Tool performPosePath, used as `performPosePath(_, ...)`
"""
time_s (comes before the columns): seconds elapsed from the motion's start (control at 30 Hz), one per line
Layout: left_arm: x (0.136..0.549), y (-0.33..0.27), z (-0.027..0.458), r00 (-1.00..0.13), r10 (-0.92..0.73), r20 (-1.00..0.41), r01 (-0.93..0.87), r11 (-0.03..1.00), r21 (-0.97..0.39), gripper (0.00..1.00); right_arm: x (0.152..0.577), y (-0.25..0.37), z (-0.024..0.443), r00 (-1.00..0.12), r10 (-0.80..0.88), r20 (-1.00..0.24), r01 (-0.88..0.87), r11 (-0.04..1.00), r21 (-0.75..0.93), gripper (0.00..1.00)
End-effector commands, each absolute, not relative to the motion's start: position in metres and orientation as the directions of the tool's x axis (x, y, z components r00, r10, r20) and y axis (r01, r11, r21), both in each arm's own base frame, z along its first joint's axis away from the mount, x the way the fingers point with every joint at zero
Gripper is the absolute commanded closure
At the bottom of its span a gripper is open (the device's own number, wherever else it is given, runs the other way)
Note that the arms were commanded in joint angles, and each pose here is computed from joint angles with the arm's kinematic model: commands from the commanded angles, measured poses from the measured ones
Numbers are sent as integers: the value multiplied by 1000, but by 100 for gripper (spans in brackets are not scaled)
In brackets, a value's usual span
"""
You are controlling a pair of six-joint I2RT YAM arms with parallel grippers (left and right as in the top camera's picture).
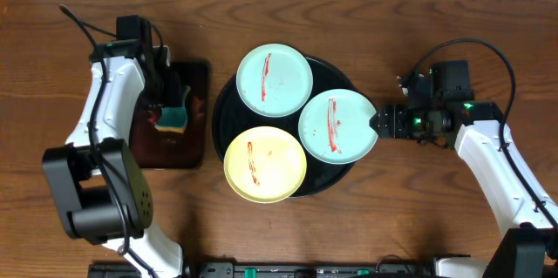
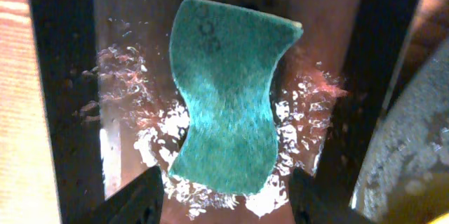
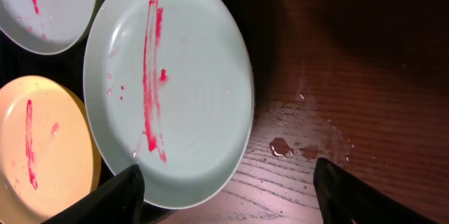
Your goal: Clean dirty plates on tray and stack at the side
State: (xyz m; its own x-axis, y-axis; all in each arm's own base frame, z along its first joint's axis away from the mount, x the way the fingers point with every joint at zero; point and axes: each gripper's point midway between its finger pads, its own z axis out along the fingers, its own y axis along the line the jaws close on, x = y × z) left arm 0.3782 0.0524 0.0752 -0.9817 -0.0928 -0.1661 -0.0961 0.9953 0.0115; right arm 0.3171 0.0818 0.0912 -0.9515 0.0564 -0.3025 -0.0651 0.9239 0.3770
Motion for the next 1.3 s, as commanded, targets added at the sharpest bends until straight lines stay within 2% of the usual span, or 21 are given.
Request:
performPosePath(0.0,378,54,54,-987,-93,-128,-97,995,20,40,316,85,90,-954,54,-294,-65,922,382,24)
performPosePath(0.43,377,54,13,-996,-79,-44,-79,997,16,41,316,84,90,-954,55,-295,-63,924,376,23)
performPosePath(0.53,374,53,5,-997,-79,-23,-79,997,16,57,316,84,90,-954,55,-295,-63,925,376,23)
performPosePath(0.57,374,53,4,-997,-79,-19,-79,997,15,68,316,84,90,-954,55,-295,-63,924,376,23)
performPosePath(0.67,375,54,4,-997,-79,-23,-80,997,16,92,316,84,90,-954,55,-295,-63,924,376,23)
performPosePath(0.83,379,55,21,-996,-81,-47,-82,996,25,93,316,84,90,-954,55,-295,-63,924,377,24)
performPosePath(1.03,396,58,82,-974,-109,-199,-116,993,26,93,317,91,90,-954,54,-296,-66,922,382,27)
performPosePath(1.27,377,54,135,-950,-153,-271,-162,987,13,93,318,96,92,-952,64,-300,-61,919,391,28)
